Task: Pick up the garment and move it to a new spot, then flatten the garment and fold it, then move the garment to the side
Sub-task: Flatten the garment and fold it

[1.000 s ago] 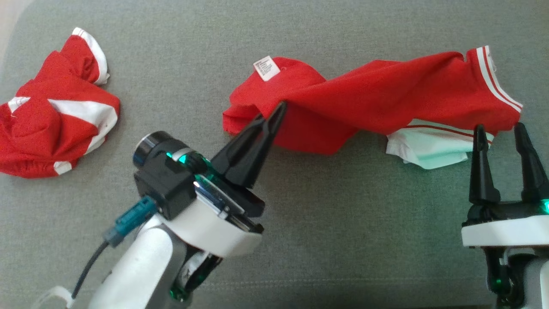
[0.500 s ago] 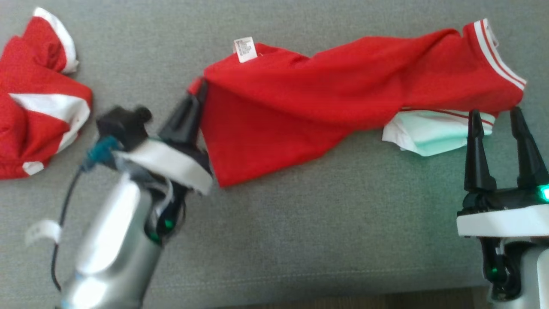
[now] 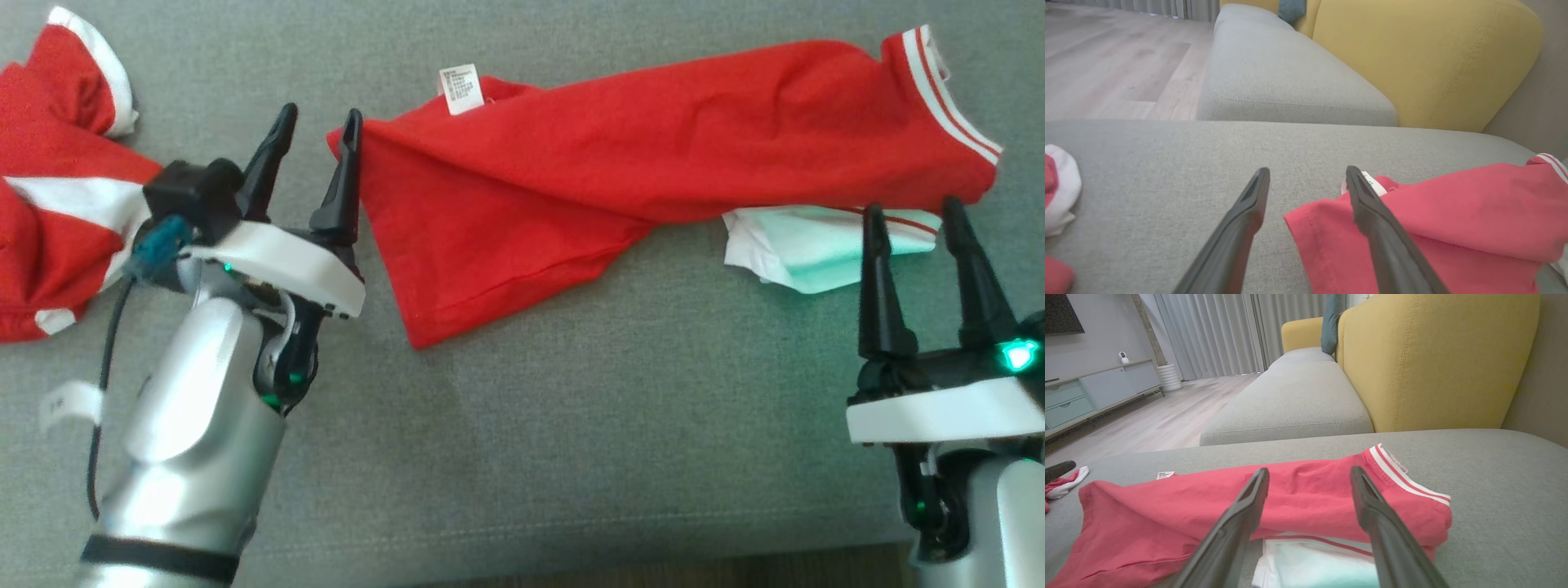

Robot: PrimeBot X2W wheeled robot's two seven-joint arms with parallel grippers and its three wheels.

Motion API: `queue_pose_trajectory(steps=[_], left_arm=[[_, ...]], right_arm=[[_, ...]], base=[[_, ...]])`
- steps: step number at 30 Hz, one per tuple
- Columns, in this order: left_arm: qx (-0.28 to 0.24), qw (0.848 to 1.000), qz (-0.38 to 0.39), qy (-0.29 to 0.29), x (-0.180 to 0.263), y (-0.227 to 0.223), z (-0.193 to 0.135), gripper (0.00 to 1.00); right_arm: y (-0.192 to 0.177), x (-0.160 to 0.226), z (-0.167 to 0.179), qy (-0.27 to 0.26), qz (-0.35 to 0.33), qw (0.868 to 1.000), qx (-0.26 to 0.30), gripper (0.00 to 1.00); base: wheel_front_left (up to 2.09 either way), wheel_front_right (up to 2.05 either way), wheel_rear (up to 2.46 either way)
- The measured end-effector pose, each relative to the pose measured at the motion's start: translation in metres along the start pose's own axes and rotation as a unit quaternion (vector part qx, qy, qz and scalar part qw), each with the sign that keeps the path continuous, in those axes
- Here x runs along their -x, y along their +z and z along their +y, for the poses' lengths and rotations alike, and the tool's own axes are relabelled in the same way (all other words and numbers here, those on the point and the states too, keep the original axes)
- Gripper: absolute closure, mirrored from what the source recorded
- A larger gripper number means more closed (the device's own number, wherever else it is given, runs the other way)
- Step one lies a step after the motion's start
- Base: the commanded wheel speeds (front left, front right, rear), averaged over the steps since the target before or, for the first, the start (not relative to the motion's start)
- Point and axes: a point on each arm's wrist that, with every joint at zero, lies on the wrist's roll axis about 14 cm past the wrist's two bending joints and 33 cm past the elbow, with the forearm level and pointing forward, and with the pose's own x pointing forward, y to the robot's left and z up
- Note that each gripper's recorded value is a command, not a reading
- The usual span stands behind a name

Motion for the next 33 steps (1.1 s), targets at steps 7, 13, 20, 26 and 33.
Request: queue_pose_trajectory(steps=[7,13,20,26,33], left_arm=[[-0.052,0.995,-0.078,0.046,0.041,0.045,0.008,0.00],[-0.067,0.989,-0.109,0.074,0.079,0.063,0.013,0.00],[-0.064,0.988,-0.099,0.096,0.118,0.055,0.013,0.00],[-0.060,0.989,-0.097,0.096,0.124,0.053,0.012,0.00],[-0.054,0.990,-0.088,0.092,0.122,0.046,0.011,0.00]], right_arm=[[0.012,0.006,0.011,0.014,-0.012,1.000,0.015,0.00],[0.021,0.009,0.021,0.028,-0.019,0.999,0.023,0.00],[0.016,0.023,0.024,0.032,-0.006,0.999,0.021,0.00],[0.020,0.023,0.027,0.035,-0.009,0.999,0.022,0.00],[0.018,0.022,0.026,0.034,-0.007,0.999,0.021,0.00]], base=[[0.00,0.00,0.00],[0.00,0.00,0.00],[0.00,0.00,0.00],[0.00,0.00,0.00],[0.00,0.00,0.00]])
